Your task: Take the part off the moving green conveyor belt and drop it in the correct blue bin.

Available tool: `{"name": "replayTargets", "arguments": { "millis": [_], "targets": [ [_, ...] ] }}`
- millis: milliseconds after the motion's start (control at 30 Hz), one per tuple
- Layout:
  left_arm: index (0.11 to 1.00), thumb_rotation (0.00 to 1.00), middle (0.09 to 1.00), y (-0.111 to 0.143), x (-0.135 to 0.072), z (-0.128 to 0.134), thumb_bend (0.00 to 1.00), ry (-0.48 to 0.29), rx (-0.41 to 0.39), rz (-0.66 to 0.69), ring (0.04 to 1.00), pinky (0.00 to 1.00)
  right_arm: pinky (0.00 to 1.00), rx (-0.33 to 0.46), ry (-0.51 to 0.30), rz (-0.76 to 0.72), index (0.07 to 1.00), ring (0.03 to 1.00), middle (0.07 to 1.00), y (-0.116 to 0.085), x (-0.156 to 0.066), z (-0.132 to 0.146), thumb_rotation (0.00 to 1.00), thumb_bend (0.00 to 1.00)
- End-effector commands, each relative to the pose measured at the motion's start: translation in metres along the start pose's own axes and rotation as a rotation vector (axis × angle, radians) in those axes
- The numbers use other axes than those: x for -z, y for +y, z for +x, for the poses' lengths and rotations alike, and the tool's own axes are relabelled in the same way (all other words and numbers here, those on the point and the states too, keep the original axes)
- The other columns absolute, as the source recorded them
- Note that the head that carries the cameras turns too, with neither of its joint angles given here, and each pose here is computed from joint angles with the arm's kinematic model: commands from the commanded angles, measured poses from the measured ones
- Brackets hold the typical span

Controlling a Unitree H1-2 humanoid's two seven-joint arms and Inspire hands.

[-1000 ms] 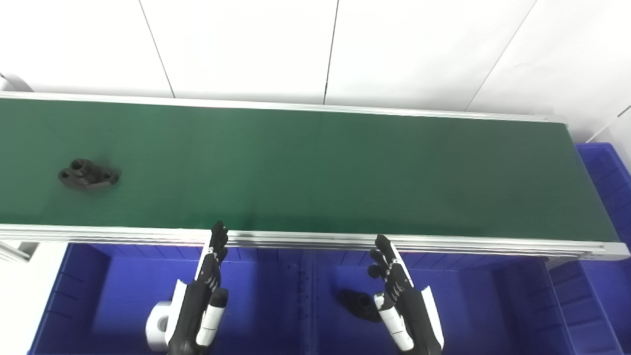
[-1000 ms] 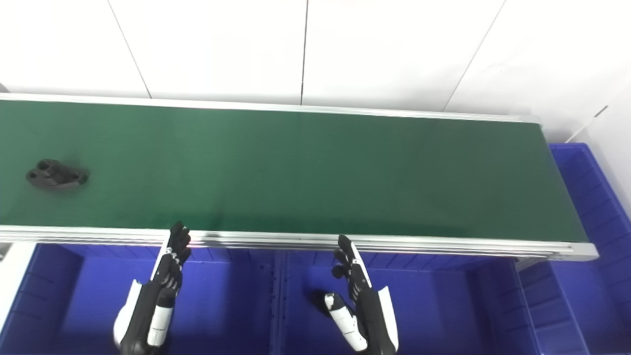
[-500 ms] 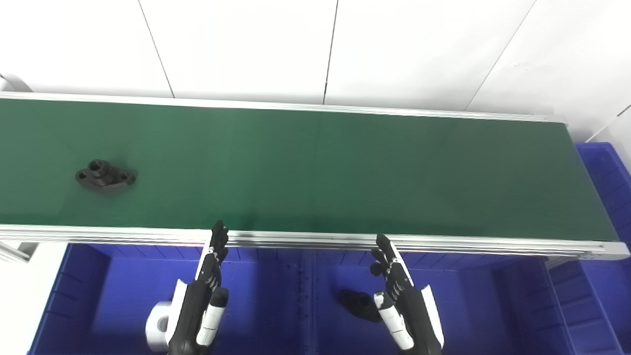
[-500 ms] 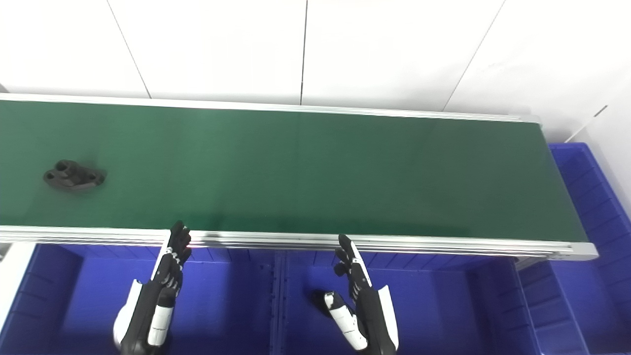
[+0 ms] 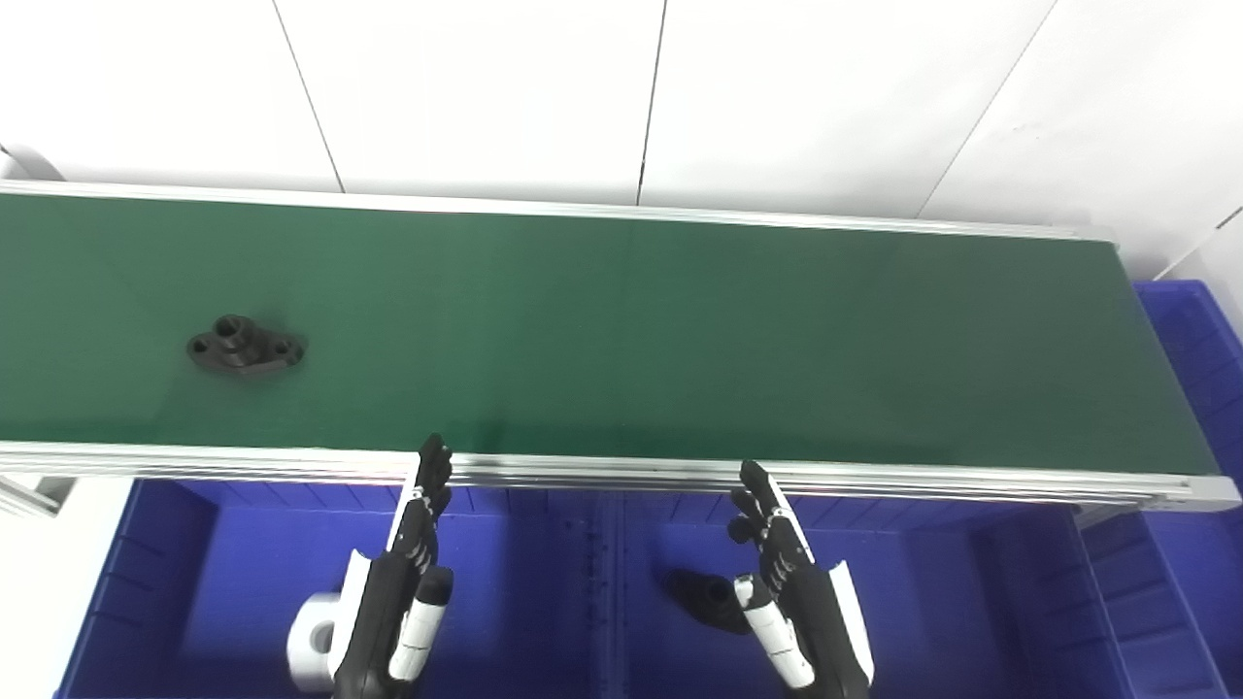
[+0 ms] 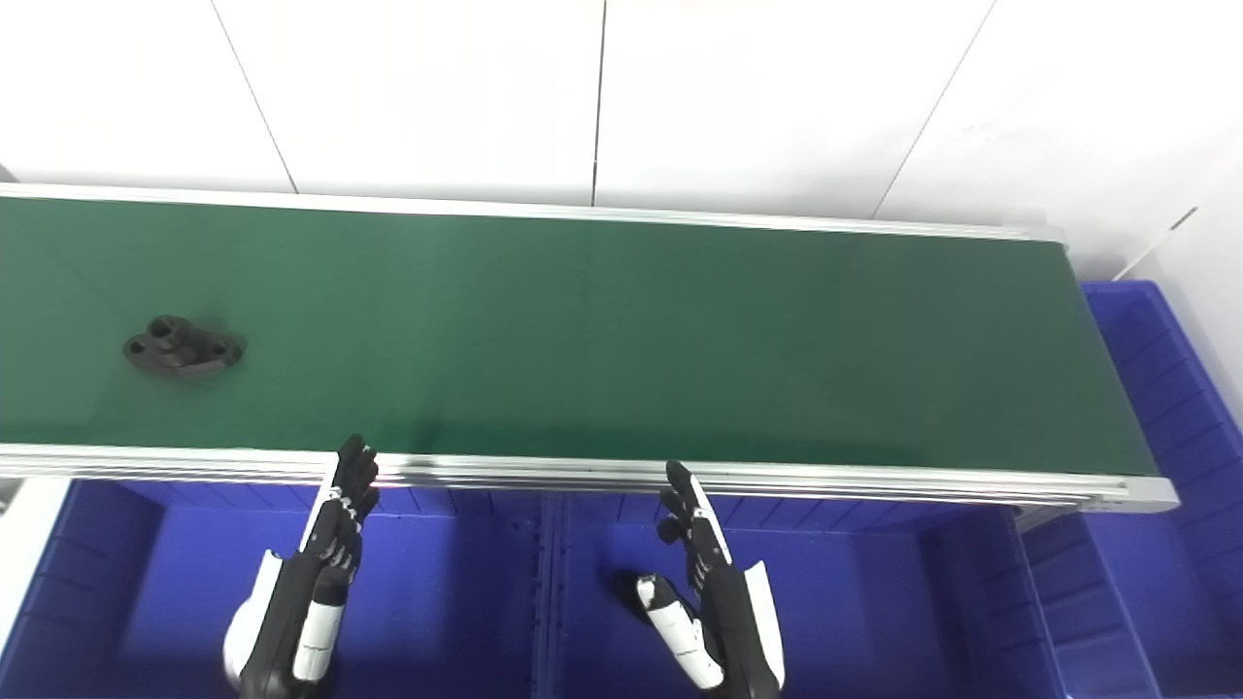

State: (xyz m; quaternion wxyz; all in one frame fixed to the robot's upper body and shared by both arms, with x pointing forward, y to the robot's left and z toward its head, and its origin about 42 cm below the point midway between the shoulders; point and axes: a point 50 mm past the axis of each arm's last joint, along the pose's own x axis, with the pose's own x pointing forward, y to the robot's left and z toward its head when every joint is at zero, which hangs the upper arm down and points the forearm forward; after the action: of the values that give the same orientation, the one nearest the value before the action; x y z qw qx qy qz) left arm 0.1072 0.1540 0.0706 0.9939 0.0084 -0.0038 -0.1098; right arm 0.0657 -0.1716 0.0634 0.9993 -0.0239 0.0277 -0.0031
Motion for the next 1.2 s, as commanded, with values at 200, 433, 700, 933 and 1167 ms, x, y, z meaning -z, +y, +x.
{"name": "replayTargets", "arguments": {
  "millis": [200, 433, 700, 933, 1167],
  "targets": [
    [1.0, 0.99, 1.0, -0.013, 0.002, -0.002, 0.66, -0.032, 0.012, 0.019, 1.0, 1.0, 0.95, -0.001, -0.031, 0.01, 0.967, 0.959, 0.981, -0.012, 0.001, -0.004, 0.84, 0.77],
    [0.974, 1.0, 0.998, -0.029, 0.01, 0.0, 0.62, -0.032, 0.002, 0.039, 0.982, 0.96, 0.95, 0.005, -0.018, 0.005, 0.974, 0.964, 0.988, -0.027, 0.01, -0.007, 0.83, 0.78],
    [0.955, 1.0, 0.994, -0.042, 0.017, 0.004, 0.68, -0.027, 0.005, 0.02, 0.978, 0.96, 0.89, 0.004, 0.001, -0.032, 0.982, 0.95, 0.995, -0.04, 0.017, -0.004, 0.78, 0.76],
    [0.932, 0.99, 0.977, -0.049, 0.023, 0.009, 0.69, -0.024, 0.005, 0.017, 0.959, 0.93, 0.9, -0.01, 0.01, -0.048, 0.991, 0.953, 0.999, -0.047, 0.024, -0.002, 0.75, 0.73],
    [0.908, 0.99, 0.952, -0.052, 0.019, 0.013, 0.67, -0.03, -0.004, 0.028, 0.935, 0.9, 0.89, -0.014, 0.004, -0.055, 0.982, 0.945, 0.992, -0.049, 0.024, 0.001, 0.71, 0.73]
  ]
}}
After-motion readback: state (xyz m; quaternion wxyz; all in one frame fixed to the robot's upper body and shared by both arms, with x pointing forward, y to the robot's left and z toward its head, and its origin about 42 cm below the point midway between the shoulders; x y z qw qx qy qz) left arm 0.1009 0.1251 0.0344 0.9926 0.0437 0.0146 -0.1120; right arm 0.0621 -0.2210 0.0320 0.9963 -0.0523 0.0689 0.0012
